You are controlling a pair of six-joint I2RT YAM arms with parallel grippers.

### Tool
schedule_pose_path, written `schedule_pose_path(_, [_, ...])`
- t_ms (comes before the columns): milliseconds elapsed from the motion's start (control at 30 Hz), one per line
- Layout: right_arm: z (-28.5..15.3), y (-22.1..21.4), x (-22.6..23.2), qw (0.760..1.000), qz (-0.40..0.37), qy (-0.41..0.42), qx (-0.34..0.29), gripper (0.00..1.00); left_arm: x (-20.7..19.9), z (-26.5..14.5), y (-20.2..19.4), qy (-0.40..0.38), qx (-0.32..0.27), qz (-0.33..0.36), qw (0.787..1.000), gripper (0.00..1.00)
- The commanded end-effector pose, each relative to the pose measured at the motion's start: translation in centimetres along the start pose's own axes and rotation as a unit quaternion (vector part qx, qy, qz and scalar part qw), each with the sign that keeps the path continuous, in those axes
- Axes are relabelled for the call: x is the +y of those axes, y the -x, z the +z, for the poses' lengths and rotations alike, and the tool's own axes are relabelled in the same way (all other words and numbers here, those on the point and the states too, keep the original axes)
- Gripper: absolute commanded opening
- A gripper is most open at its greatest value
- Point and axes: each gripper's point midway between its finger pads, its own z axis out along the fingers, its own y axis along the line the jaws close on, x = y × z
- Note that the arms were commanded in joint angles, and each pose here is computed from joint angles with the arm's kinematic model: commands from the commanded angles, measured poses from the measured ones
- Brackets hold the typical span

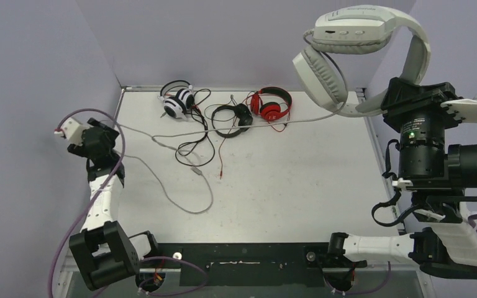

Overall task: Wrap the headphones
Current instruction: Straighten the headphones cable.

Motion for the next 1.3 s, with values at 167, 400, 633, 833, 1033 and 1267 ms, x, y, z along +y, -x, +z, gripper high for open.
schedule_pose_path(167, [-1.4, 2.3, -4.8, 0.993, 0.091, -0.065, 0.047, 0.0, 9.8, 2.5, 2.2, 0.161, 0.037, -0.094, 0.982, 0.63])
schedule_pose_path(400, [-1.1, 4.2, -6.1, 0.994, 0.071, -0.085, 0.005, 0.0, 17.9, -0.2, 1.4, 0.368, 0.017, -0.146, 0.918, 0.56])
schedule_pose_path(633, [-0.9, 4.7, -6.5, 0.995, 0.048, -0.087, -0.028, 0.0, 20.8, -0.8, 1.0, 0.439, 0.021, -0.181, 0.88, 0.56])
schedule_pose_path(833, [-0.3, 1.8, -2.0, 0.998, -0.015, -0.06, -0.017, 0.0, 4.6, 3.4, 1.4, 0.049, 0.093, -0.105, 0.989, 0.81])
schedule_pose_path(1033, [0.5, -3.5, 3.4, 0.991, -0.128, -0.043, -0.001, 0.0, -11.4, -5.1, -1.3, -0.237, 0.145, 0.025, 0.96, 0.93])
schedule_pose_path(1267, [3.3, -10.2, 6.4, 0.974, -0.218, -0.059, -0.007, 0.0, -20.1, -19.2, -3.6, -0.524, 0.139, -0.063, 0.838, 0.92])
